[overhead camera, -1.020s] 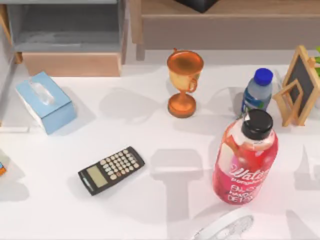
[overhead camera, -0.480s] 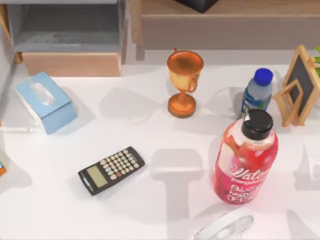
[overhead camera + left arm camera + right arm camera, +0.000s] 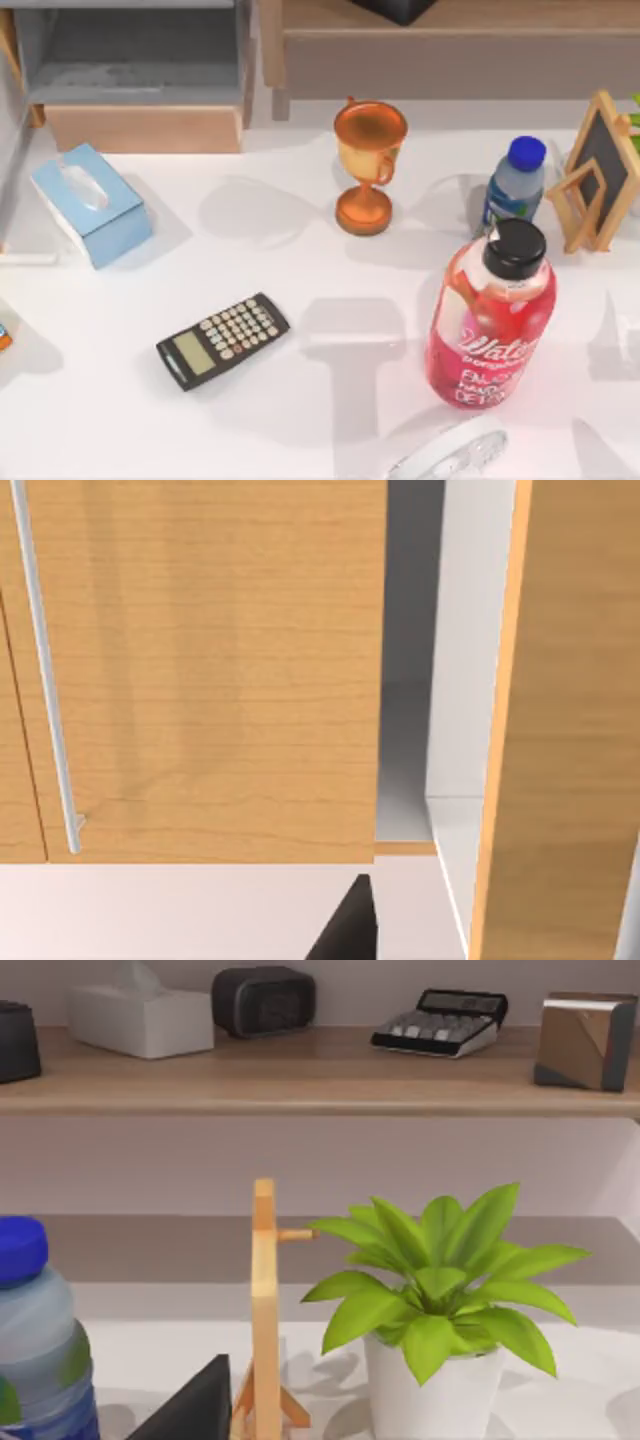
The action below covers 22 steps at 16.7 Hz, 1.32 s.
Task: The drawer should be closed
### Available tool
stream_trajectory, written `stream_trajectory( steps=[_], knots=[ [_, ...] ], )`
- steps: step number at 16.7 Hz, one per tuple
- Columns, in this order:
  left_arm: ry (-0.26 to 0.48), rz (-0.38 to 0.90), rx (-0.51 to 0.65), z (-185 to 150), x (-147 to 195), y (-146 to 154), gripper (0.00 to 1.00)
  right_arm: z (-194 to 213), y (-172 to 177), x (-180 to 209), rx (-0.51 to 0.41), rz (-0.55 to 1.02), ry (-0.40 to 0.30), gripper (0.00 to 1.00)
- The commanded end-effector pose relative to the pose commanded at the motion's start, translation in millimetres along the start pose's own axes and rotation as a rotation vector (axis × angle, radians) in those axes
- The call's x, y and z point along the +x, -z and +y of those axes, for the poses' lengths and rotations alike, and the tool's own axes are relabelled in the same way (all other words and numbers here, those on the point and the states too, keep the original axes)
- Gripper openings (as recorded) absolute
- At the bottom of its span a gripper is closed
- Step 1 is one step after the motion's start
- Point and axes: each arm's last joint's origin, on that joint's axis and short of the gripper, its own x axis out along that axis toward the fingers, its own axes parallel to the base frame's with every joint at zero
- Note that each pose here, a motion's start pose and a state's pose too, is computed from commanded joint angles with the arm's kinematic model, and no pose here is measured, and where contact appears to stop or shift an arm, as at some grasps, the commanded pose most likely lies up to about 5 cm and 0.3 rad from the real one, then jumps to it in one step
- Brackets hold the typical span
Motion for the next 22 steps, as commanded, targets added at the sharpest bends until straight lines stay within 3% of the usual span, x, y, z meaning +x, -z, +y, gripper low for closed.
stream_trajectory(
  steps=[5, 6, 15, 22],
  knots=[
    [0.000, 0.000, 0.000, 0, 0, 0, 0.02, 0, 0, 0, 0.000, 0.000, 0.000, 1.00],
    [0.000, 0.000, 0.000, 0, 0, 0, 0.00, 0, 0, 0, 0.000, 0.000, 0.000, 1.00],
    [0.016, 0.003, -0.016, -4, 0, 0, 0.00, 0, 0, 0, 0.000, 0.000, 0.000, 1.00],
    [0.013, 0.002, -0.014, -4, 56, 2, 0.00, 0, 0, 0, 0.000, 0.000, 0.000, 1.00]
  ],
)
